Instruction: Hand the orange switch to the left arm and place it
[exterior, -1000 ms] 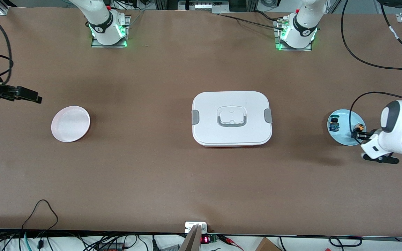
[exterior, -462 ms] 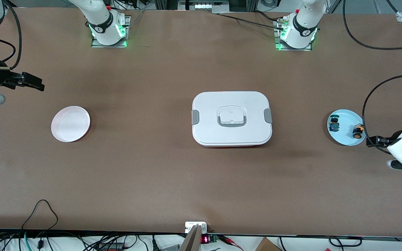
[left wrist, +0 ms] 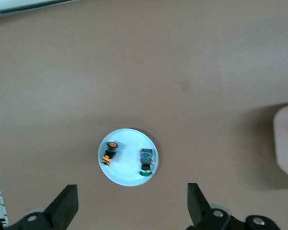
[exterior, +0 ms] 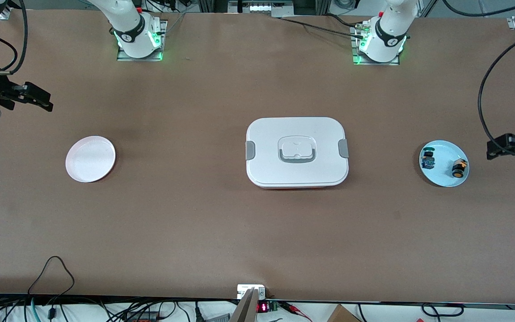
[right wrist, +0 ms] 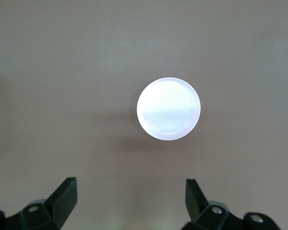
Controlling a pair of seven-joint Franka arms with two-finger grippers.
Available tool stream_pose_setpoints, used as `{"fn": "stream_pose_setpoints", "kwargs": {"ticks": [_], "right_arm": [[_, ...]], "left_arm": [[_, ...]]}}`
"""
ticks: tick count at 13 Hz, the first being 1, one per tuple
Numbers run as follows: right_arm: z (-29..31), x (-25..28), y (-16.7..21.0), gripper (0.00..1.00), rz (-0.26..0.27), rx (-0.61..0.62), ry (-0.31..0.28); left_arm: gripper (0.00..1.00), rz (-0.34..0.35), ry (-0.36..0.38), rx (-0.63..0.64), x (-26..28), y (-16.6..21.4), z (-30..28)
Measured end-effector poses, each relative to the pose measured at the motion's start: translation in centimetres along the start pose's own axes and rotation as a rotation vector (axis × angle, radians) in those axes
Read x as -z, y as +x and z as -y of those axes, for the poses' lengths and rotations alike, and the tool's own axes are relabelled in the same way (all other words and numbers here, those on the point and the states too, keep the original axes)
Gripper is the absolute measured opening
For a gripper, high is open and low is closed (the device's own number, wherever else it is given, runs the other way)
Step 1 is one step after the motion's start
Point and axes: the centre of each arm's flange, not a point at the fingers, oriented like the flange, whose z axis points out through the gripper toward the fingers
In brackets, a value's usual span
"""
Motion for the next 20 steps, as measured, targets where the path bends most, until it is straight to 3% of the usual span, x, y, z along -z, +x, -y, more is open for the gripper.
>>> {"fn": "stream_pose_setpoints", "kwargs": {"ticks": [3,7,9,12,16,20], "right_arm": [[0.2,0.8,0.1,1.00,-0.023,0.004,0.000],[0.7,1.4,0.1,1.00,-0.036,0.014,0.000],[0.8,1.4,0.0,1.00,-0.027,0.027,0.000],[0.9,1.5,-0.3,1.00,-0.003,0.067,-0.001],[1.3,1.6,-0.4,1.00,0.001,0.082,-0.001],[1.7,1.5,-0.5,1.00,0.008,0.088,-0.002]], "left_arm": [[1.00,0.013,-0.071,0.027,0.9,-1.3,0.7],[1.00,-0.026,-0.099,0.015,4.0,-2.6,-1.5],[1.00,-0.006,-0.090,0.003,4.7,-3.4,-4.5],[1.00,0.036,-0.164,0.074,2.9,-5.5,-4.7],[1.00,0.024,-0.177,0.123,2.1,-8.6,-3.3],[1.00,0.013,-0.172,0.132,2.6,-9.2,-2.8]]}}
